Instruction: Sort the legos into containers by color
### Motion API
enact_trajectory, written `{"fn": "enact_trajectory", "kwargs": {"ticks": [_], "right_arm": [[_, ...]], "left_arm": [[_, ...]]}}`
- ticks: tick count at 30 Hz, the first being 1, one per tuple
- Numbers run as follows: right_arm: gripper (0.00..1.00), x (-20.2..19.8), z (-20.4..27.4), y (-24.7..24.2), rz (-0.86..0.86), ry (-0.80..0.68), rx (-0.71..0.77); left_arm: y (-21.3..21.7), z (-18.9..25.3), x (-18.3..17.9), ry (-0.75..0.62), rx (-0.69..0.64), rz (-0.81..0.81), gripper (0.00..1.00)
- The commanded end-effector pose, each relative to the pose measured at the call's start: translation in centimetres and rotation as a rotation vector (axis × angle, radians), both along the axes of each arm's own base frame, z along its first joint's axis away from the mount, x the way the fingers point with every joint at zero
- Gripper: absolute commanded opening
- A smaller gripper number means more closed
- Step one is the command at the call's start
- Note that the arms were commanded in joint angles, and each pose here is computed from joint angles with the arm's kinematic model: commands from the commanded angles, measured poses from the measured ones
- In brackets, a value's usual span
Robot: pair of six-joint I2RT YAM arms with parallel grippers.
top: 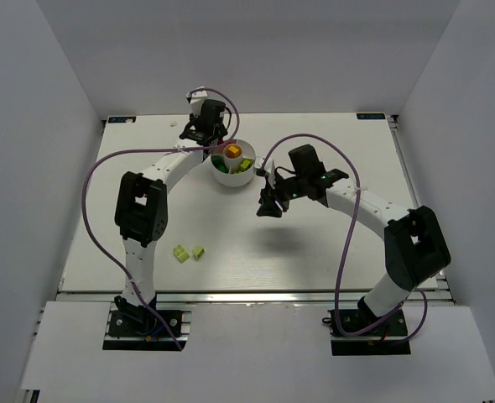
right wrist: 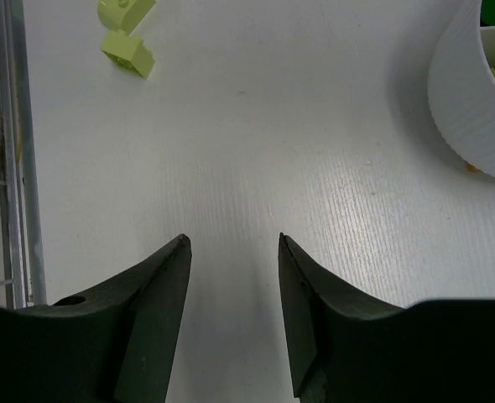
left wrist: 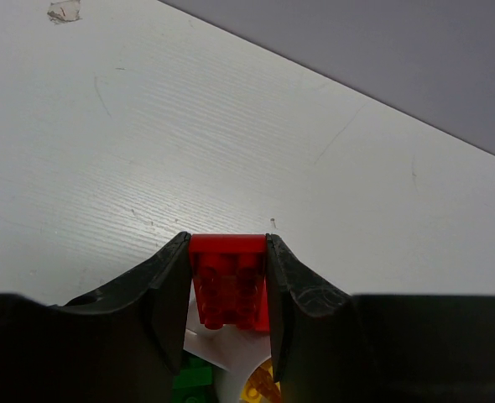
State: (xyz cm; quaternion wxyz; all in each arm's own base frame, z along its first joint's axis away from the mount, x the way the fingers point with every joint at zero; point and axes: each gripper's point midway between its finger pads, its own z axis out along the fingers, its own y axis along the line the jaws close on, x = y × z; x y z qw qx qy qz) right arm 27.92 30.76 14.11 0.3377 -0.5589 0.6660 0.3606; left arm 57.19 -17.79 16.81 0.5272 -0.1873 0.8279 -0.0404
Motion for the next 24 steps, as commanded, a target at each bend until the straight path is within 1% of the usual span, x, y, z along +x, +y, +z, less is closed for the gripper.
{"fn": "enact_trajectory", "kwargs": {"ticks": [1, 20, 24], "right_arm": [[0.52, 0.0, 0.9, -0.2, -0.009, -0.012, 0.019], [0.53, 0.1, 0.9, -0.3, -0.012, -0.011, 0.024], [0.53, 0.0, 0.8, -0.3, -0.013, -0.006, 0.023]], "left_arm": [[-0.7, 2.1, -0.1, -0.034, -0.019, -0.004, 0.0], [-0.9, 0.2, -0.8, 0.008, 0.008, 0.008, 0.0], [-1.0, -0.1, -0.8, 0.013, 0.006, 0.007, 0.04]]}}
